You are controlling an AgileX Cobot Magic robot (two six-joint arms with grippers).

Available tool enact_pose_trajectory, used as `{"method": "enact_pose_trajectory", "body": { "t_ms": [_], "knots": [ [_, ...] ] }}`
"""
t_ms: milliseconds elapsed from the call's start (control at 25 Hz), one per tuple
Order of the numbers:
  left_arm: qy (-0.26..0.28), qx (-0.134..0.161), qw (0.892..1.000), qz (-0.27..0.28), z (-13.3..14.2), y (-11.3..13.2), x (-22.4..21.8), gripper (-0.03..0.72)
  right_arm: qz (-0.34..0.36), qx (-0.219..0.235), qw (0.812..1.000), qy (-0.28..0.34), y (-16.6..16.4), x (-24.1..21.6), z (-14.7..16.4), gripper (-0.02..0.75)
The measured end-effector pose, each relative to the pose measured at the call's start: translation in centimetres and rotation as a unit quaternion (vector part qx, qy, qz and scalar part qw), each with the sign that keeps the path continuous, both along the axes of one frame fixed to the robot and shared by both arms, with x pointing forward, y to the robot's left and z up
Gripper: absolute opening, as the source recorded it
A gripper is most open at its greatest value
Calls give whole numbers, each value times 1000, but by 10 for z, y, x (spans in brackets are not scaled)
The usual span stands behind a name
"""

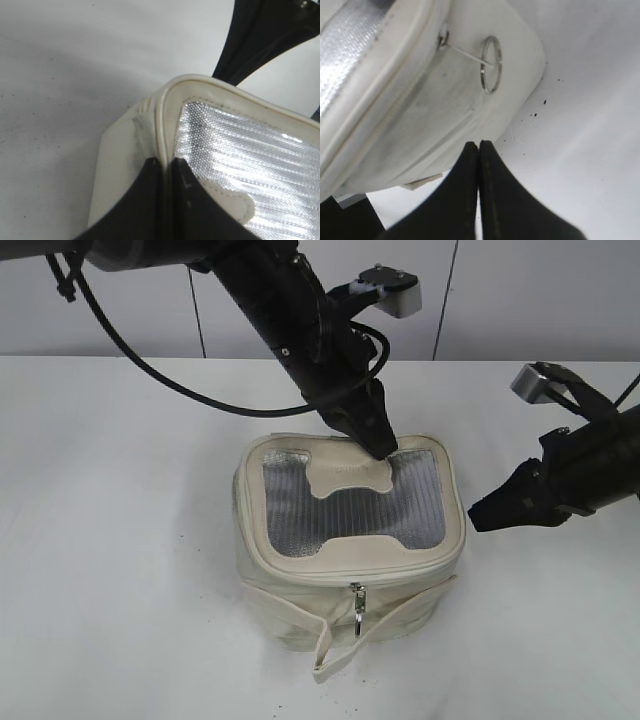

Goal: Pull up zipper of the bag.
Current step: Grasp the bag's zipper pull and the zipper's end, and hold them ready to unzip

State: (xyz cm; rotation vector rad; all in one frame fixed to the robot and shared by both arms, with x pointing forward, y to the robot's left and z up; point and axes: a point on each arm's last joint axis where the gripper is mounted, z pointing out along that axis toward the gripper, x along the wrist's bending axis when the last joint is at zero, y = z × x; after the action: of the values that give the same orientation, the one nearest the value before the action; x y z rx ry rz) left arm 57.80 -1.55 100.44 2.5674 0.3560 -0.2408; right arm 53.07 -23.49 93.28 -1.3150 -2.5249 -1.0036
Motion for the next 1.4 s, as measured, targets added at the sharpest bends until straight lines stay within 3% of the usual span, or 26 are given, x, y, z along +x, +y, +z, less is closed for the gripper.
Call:
{"method": "enact_pose_trajectory", "body": {
  "t_ms": [240, 320, 440, 640, 720, 920, 1200, 1400],
  "knots": [
    [0, 0, 1000, 0, 0, 0, 0, 39, 3, -2, 1000, -17, 0, -2, 10, 8],
    [0, -1, 1000, 0, 0, 0, 0, 39, -2, -9, 1000, -23, -1, -1, 10, 45],
    [0, -1, 1000, 0, 0, 0, 0, 39, -10, -25, 999, -40, -4, 4, 10, 171],
    [2, -2, 1000, 0, 0, 0, 0, 39, -11, -44, 996, -75, -6, 17, 20, 562],
    [2, -2, 1000, 0, 0, 0, 0, 39, -16, -44, 996, -76, -7, 19, 23, 621],
    [8, -8, 1000, 2, 1, -1, -1, 39, -25, -40, 996, -70, -6, 19, 23, 649],
    [14, -12, 1000, 2, 0, -2, -1, 39, -32, -30, 998, -51, -6, 13, 18, 627],
    [19, -15, 1000, 2, 0, -3, -2, 39, -39, -52, 996, -59, -10, 3, 1, 623]
  ]
}}
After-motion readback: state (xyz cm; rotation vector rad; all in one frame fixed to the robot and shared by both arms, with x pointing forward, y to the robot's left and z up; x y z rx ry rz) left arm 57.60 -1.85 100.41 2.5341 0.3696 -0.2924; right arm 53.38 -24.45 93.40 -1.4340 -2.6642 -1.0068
